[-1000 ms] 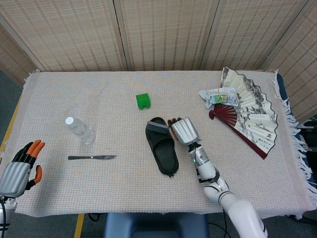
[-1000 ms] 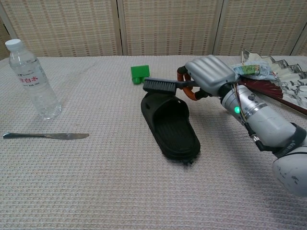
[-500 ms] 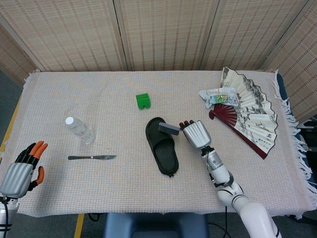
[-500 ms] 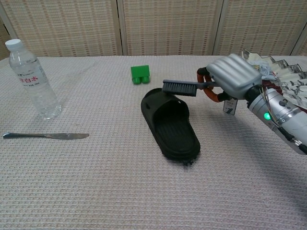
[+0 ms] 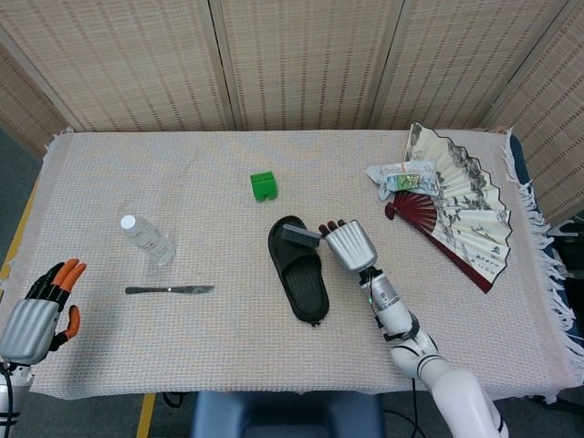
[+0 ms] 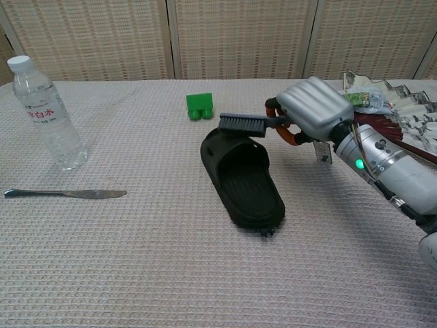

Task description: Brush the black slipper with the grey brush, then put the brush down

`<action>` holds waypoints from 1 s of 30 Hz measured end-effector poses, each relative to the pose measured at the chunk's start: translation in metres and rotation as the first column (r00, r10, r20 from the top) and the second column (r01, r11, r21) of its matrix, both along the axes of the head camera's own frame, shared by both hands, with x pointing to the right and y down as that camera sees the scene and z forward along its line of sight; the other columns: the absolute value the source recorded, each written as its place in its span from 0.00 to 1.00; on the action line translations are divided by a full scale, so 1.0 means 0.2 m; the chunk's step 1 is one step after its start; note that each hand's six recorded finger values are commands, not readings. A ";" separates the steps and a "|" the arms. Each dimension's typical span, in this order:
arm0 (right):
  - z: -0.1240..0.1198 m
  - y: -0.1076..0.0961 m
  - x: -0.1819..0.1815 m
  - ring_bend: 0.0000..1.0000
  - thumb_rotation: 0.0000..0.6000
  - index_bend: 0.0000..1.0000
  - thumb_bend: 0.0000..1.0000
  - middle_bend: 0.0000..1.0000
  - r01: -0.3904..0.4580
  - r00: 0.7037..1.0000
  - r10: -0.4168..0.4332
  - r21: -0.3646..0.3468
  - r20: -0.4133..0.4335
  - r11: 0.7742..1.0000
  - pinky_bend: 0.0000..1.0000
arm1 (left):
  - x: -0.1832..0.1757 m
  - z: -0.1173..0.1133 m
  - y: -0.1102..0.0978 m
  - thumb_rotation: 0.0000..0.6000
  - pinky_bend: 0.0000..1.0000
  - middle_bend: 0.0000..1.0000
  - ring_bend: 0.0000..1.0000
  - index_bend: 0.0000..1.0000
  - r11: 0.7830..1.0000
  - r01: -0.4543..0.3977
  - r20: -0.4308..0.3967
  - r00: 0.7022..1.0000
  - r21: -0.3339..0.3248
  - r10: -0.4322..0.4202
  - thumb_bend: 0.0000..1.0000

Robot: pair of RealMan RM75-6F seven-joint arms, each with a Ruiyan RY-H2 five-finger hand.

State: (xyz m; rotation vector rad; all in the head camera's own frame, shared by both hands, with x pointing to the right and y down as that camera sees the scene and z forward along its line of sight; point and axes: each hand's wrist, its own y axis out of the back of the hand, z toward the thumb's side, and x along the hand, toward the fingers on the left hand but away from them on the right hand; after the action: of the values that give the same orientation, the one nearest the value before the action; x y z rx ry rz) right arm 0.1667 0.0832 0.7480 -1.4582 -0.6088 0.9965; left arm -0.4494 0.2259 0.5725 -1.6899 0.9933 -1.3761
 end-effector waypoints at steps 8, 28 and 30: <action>-0.05 0.04 0.13 0.66 1.00 0.84 0.82 0.58 0.004 1.000 -0.004 0.046 -0.003 0.999 1.00 | 0.02 0.00 0.01 1.00 0.15 0.00 0.00 0.00 1.000 -0.009 0.003 1.000 -0.001 0.009 0.71; 0.00 0.01 -0.02 0.67 1.00 0.84 0.82 0.58 0.050 0.997 -0.048 0.028 -0.053 0.998 1.00 | 0.01 0.01 -0.01 1.00 0.15 0.00 0.00 0.00 1.000 -0.001 0.004 1.000 -0.005 0.001 0.71; -0.01 0.01 -0.02 0.67 1.00 0.84 0.82 0.58 0.046 0.998 -0.045 0.034 -0.044 0.998 1.00 | 0.01 0.01 0.00 1.00 0.15 0.00 0.00 0.00 1.000 -0.003 0.003 1.000 -0.004 0.003 0.71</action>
State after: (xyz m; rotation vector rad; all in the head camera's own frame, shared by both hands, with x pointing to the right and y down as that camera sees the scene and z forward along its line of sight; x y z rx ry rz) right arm 0.1628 0.0844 0.7462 -1.4099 -0.5567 0.9753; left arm -0.4479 0.2250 0.5747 -1.6911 0.9869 -1.3795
